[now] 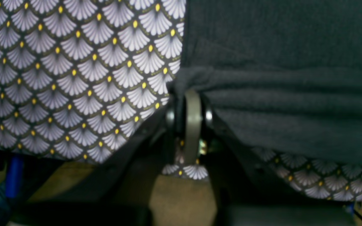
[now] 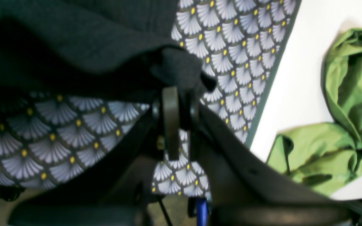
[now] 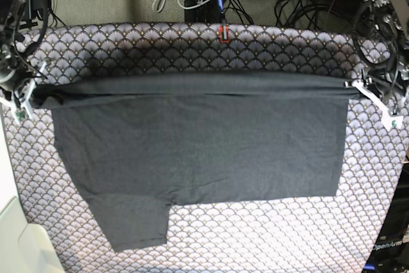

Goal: Fold the T-shirt properly
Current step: 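Smooth the shirt flat and release the edge with both grippers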

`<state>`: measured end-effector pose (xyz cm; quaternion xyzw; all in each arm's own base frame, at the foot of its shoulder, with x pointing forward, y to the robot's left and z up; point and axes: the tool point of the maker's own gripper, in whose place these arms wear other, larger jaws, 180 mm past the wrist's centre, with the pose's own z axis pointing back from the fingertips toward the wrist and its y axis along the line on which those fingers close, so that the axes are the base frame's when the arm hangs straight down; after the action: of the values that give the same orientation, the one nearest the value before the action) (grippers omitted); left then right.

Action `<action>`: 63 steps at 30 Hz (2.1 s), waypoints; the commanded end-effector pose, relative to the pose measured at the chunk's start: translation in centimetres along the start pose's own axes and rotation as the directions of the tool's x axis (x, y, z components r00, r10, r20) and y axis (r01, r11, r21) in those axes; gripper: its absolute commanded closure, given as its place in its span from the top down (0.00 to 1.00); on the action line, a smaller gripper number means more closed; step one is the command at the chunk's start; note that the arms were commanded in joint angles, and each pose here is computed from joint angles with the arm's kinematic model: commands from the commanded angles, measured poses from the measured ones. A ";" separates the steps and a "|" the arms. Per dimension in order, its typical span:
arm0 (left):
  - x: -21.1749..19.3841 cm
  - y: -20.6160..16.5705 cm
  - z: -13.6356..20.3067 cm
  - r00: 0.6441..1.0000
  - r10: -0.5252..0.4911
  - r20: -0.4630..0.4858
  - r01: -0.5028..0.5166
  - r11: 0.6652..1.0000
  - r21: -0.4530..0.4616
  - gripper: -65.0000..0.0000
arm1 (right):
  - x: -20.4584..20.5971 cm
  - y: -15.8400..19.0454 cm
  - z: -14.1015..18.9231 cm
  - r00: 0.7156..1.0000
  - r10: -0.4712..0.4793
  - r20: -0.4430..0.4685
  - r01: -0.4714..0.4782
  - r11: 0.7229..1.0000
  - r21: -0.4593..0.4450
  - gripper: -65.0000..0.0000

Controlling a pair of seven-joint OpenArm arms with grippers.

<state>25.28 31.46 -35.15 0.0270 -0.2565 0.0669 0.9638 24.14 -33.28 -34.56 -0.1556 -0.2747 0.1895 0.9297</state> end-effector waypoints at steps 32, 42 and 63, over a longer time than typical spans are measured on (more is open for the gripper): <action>-4.5 1.9 0.2 0.985 -0.146 -0.091 0.149 0.989 0.027 0.01 | -4.5 3.2 1.8 0.993 0.075 -0.094 -0.071 0.996 0.049 0.00; -5.8 2.5 -0.2 0.982 -0.136 -0.130 0.140 0.990 0.028 0.01 | -6.0 4.4 1.3 0.990 0.050 -0.130 -0.039 0.996 0.082 0.00; -7.7 0.5 -0.8 0.962 -0.204 -0.183 0.203 0.979 -0.026 0.58 | -8.7 5.2 0.3 0.979 0.023 -0.201 0.001 0.993 0.121 0.00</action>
<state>18.39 30.56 -40.58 0.0324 -0.1494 -0.0265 0.9879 15.46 -31.56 -41.17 -0.1002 -0.1628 0.1901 0.9630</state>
